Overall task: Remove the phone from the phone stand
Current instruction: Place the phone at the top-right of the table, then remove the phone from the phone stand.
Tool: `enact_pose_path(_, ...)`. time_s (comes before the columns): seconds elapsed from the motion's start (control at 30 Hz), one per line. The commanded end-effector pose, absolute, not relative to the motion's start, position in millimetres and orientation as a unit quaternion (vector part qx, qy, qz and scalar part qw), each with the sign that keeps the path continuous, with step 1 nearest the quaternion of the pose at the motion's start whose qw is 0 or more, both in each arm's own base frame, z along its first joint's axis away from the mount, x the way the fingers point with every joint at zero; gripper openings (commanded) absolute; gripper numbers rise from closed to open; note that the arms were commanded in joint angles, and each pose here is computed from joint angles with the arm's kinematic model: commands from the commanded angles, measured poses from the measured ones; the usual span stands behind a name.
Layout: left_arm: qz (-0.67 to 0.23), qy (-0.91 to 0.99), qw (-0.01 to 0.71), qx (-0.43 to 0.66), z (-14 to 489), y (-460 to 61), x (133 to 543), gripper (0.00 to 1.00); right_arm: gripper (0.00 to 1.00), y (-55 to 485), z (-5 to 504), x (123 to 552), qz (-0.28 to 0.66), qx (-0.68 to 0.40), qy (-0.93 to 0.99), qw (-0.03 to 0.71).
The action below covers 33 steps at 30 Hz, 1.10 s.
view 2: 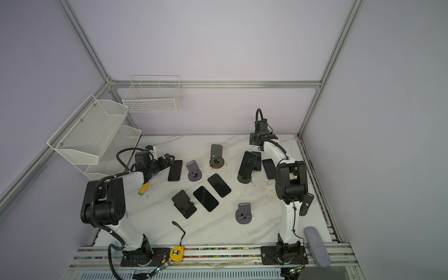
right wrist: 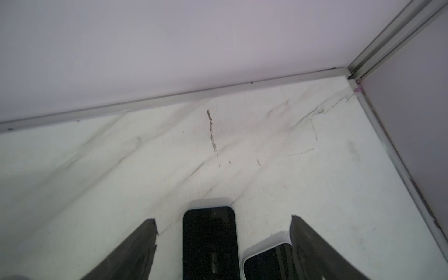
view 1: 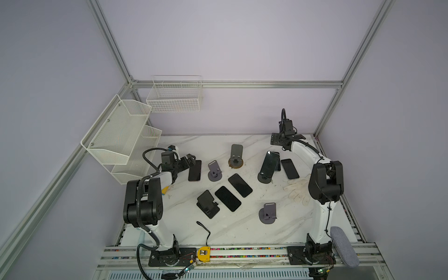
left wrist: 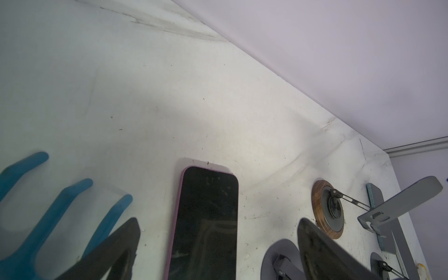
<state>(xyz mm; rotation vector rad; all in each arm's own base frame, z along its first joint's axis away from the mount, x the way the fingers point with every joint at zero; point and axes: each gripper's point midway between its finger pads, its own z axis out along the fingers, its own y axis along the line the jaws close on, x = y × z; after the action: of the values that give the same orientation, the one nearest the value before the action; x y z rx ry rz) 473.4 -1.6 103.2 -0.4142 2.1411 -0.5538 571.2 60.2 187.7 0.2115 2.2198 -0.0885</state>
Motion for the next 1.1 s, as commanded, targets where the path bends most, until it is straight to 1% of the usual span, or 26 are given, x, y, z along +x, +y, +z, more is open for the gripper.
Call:
enact_pose_path(0.0,-0.237,0.848,0.444,-0.162,112,-5,469,1.00,0.92,41,236,563,-0.050,0.131,0.854,0.500)
enact_pose_path(0.07,-0.221,0.848,0.456,-0.157,119,-3,466,1.00,0.97,39,254,553,-0.039,0.142,0.838,0.525)
enact_pose_path(0.1,-0.204,0.848,0.464,-0.156,123,-1,466,1.00,0.97,36,263,546,-0.035,0.156,0.829,0.535)
enact_pose_path(0.17,-0.184,0.849,0.473,-0.149,135,-2,465,1.00,0.97,17,279,529,-0.041,0.223,0.799,0.557)
enact_pose_path(0.23,-0.179,0.846,0.484,-0.138,149,-7,465,1.00,0.97,9,295,517,-0.019,0.265,0.771,0.579)
enact_pose_path(0.27,-0.174,0.844,0.489,-0.135,154,-9,464,1.00,0.97,14,301,514,0.007,0.264,0.774,0.576)
enact_pose_path(0.3,-0.168,0.842,0.495,-0.132,160,-11,463,1.00,0.97,24,308,512,0.031,0.238,0.781,0.577)
enact_pose_path(0.43,-0.153,0.839,0.509,-0.118,181,-23,459,1.00,0.97,36,321,491,0.079,0.212,0.778,0.587)
enact_pose_path(0.5,-0.141,0.836,0.521,-0.103,195,-32,454,1.00,0.97,33,329,479,0.086,0.232,0.779,0.577)
enact_pose_path(0.6,-0.119,0.833,0.531,-0.099,207,-42,447,1.00,0.97,31,326,465,0.090,0.266,0.787,0.549)
enact_pose_path(0.63,-0.116,0.825,0.543,-0.105,221,-43,441,1.00,0.97,30,321,460,0.090,0.282,0.790,0.537)
enact_pose_path(0.67,-0.113,0.823,0.543,-0.118,224,-45,436,1.00,0.97,32,313,457,0.090,0.295,0.794,0.523)
enact_pose_path(0.8,-0.116,0.808,0.564,-0.125,245,-64,424,1.00,0.97,54,290,445,0.080,0.306,0.818,0.481)
enact_pose_path(0.9,-0.139,0.796,0.574,-0.134,263,-81,413,1.00,0.97,77,290,432,0.064,0.301,0.819,0.485)
enact_pose_path(0.97,-0.159,0.776,0.593,-0.144,273,-88,397,1.00,0.98,92,291,425,0.054,0.294,0.820,0.489)
enact_pose_path(1.07,-0.163,0.763,0.610,-0.139,283,-90,380,1.00,0.97,110,283,421,0.032,0.277,0.829,0.485)
